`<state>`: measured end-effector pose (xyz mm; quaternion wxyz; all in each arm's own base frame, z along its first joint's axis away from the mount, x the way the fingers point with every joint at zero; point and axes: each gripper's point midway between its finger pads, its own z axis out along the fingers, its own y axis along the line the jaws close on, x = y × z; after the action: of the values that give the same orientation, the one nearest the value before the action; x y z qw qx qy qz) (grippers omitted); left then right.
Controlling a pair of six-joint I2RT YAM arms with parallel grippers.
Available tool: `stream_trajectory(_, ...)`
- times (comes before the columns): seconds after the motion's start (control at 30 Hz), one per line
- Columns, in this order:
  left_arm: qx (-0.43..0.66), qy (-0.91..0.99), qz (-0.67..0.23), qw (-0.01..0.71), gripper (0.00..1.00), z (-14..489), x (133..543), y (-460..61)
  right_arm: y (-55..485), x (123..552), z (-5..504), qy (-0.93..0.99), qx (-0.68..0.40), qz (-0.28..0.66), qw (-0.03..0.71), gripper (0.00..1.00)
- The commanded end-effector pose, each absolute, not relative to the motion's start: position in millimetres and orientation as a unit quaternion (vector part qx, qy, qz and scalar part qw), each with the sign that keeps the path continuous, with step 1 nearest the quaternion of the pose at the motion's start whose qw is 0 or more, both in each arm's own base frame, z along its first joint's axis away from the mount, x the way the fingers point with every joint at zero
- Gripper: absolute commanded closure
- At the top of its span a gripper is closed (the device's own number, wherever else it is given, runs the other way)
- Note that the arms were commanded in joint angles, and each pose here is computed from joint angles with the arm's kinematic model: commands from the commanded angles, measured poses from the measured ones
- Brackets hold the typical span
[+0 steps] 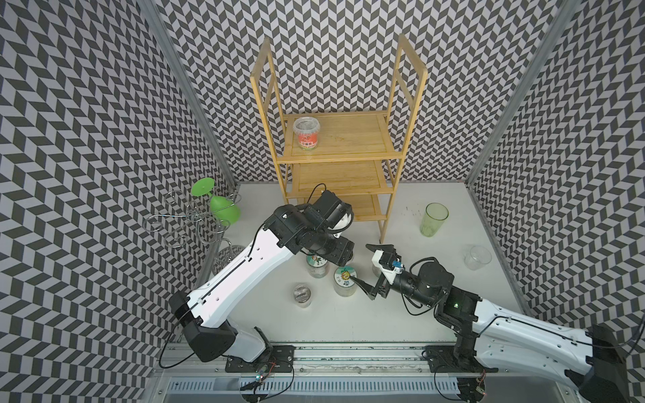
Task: Place the seed container on the shelf
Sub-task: Pick up the seed jar at the center of the board.
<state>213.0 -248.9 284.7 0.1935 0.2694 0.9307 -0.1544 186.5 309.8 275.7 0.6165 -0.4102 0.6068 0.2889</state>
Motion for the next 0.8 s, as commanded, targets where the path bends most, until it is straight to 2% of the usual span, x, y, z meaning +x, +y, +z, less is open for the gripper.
stream_trajectory(0.0,0.274,0.926,-0.165,0.202,0.31,294.5,214.2,-251.7,316.6,192.0,285.8,0.595,-0.389,0.3,0.636,0.0)
stream_trajectory(0.77,0.278,0.924,-0.177,0.194,0.31,294.0,210.9,-255.6,342.3,212.7,284.9,0.592,-0.386,0.291,0.645,0.0)
